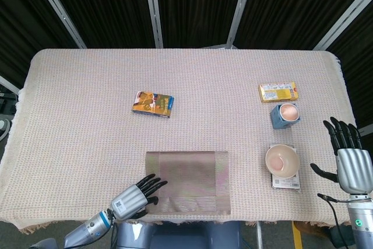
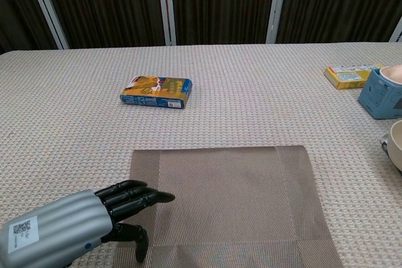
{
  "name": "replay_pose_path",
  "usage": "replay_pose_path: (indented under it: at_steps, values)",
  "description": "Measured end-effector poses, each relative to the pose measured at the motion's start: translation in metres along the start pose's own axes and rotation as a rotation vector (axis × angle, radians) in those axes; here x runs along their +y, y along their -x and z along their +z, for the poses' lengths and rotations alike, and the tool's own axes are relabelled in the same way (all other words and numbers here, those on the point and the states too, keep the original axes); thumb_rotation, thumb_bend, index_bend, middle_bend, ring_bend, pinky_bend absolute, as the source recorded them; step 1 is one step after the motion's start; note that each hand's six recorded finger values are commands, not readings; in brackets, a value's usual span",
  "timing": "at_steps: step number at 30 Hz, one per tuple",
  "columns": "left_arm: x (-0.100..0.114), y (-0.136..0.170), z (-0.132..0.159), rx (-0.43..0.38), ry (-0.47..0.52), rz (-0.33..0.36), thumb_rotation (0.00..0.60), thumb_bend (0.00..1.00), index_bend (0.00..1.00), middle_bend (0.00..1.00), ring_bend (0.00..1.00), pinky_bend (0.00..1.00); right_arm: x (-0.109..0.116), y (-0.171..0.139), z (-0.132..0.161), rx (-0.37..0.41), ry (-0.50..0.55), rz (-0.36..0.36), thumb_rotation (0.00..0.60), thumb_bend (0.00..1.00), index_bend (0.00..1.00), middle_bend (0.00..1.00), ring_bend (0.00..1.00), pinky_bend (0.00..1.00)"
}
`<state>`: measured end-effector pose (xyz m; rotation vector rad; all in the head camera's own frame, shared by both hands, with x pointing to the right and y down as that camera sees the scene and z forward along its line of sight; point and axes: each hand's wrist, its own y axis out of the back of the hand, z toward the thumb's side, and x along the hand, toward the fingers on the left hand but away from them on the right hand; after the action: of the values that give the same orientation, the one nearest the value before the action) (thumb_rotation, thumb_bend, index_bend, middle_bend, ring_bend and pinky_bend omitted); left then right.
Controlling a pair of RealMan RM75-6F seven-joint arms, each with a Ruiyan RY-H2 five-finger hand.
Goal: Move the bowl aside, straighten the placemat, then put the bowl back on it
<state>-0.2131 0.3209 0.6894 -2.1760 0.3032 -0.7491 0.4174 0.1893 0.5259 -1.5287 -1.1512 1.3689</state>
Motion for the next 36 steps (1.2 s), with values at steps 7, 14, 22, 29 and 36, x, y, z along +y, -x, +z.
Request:
replay_pose_path:
  at_steps: [7,14,22,29,36]
  values:
    - [0.001,-0.001,-0.002,0.01,-0.004,-0.007,0.6,0.27,0.44,0.0,0.0,0.0,0.0,0.0,0.0,0.0,0.001,0.0,0.6,0.0,0.0,0.0,0.0,0.0]
    - [0.002,-0.004,-0.002,0.012,-0.001,-0.004,0.6,0.28,0.45,0.0,0.0,0.0,0.0,0.0,0.001,0.003,-0.001,0.0,0.6,0.0,0.0,0.0,0.0,0.0]
    - [-0.003,-0.006,-0.004,0.027,0.005,-0.017,0.6,0.4,0.45,0.0,0.0,0.0,0.001,0.001,0.0,0.0,0.002,-0.002,0.6,0.0,0.0,0.0,0.0,0.0]
    - [-0.006,-0.009,-0.003,0.034,0.023,-0.028,0.6,0.42,0.47,0.0,0.0,0.0,0.002,0.001,0.0,0.001,0.002,-0.003,0.6,0.0,0.0,0.0,0.0,0.0]
    - [-0.008,-0.01,-0.004,0.046,0.037,-0.032,0.6,0.47,0.53,0.0,0.0,0.0,0.003,0.001,0.0,0.001,0.006,-0.004,0.6,0.0,0.0,0.0,0.0,0.0]
